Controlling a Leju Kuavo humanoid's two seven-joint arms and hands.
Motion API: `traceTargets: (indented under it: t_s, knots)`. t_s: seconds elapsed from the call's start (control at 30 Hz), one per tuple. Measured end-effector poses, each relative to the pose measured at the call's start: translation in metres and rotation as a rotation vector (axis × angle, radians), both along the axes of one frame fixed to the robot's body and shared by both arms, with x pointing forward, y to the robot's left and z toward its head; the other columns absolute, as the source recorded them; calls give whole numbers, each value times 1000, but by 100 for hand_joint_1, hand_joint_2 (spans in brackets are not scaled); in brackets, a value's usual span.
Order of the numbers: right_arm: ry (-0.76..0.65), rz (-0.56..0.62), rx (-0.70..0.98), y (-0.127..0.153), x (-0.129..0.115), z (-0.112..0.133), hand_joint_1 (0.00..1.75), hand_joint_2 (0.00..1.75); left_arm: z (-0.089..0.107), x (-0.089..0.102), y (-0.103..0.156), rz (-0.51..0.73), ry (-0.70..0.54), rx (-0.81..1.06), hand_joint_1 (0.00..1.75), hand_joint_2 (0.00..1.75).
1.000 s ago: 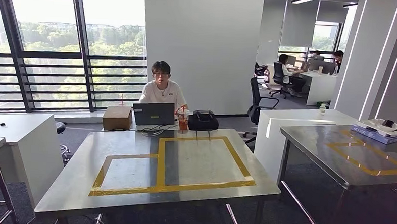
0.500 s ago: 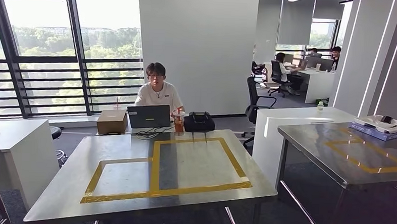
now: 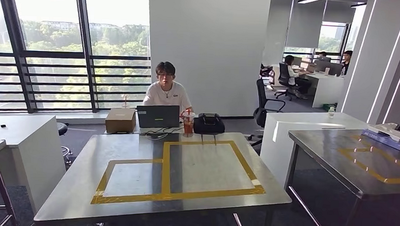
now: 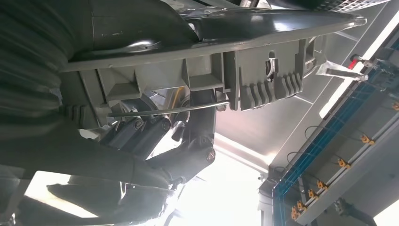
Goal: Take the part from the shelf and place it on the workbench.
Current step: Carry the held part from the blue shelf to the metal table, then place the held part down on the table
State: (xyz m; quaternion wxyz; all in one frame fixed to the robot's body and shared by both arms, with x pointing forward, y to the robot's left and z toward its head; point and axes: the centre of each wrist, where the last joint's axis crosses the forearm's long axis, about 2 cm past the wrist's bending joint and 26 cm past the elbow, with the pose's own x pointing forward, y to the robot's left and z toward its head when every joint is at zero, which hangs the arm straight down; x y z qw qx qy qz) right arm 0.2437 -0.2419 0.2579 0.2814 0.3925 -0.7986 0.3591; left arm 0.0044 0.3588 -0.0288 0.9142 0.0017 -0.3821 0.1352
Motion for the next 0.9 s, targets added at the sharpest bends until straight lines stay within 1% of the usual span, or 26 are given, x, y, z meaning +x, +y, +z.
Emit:
traceTargets:
  t_s: [0.3,0.9]
  knots:
    - [-8,-30,-22,0,0,-1,175,175,0,-1,0,-4,1,1,0,175]
    - [-7,-17,-18,0,-1,-2,175,175,0,-2,0,-10,3,12,0,175]
